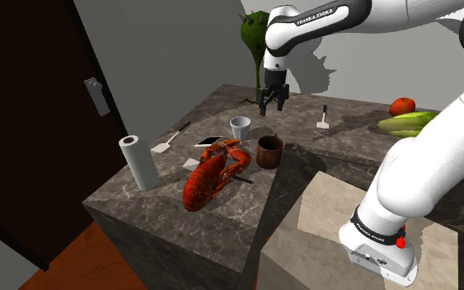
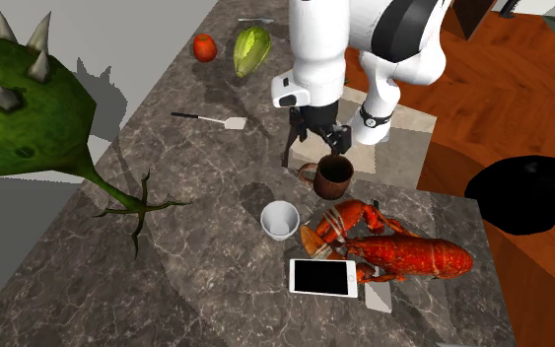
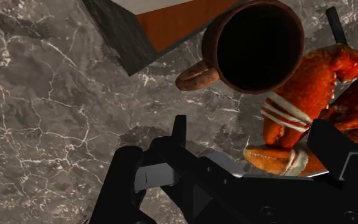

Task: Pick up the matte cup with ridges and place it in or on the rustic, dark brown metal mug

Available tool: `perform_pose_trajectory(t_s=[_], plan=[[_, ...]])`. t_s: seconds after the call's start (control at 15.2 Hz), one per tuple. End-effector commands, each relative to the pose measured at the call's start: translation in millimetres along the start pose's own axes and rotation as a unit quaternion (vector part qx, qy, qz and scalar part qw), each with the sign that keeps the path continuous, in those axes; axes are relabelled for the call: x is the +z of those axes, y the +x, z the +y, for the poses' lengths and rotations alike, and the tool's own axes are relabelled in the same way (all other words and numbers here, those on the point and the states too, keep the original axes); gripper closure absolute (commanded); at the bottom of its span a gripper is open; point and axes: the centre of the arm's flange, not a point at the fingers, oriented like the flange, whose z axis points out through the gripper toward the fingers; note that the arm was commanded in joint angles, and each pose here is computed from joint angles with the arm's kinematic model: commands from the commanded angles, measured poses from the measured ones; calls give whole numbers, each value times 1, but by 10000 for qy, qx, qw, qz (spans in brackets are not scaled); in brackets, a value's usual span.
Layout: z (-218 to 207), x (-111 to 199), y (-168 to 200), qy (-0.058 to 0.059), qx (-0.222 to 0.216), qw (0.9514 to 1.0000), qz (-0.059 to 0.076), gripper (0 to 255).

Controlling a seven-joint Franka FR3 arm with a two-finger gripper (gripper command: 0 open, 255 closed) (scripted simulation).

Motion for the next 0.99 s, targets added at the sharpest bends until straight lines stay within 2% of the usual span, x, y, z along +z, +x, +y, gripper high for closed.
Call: perform_pose_trajectory(t_s=[0.0,0.79,0.92], plan=[[6,9,24,45,17,10000,1,0],[44,62,171,327,117,9994,-9,0],[45,68,173,331,119,9994,-9,0]])
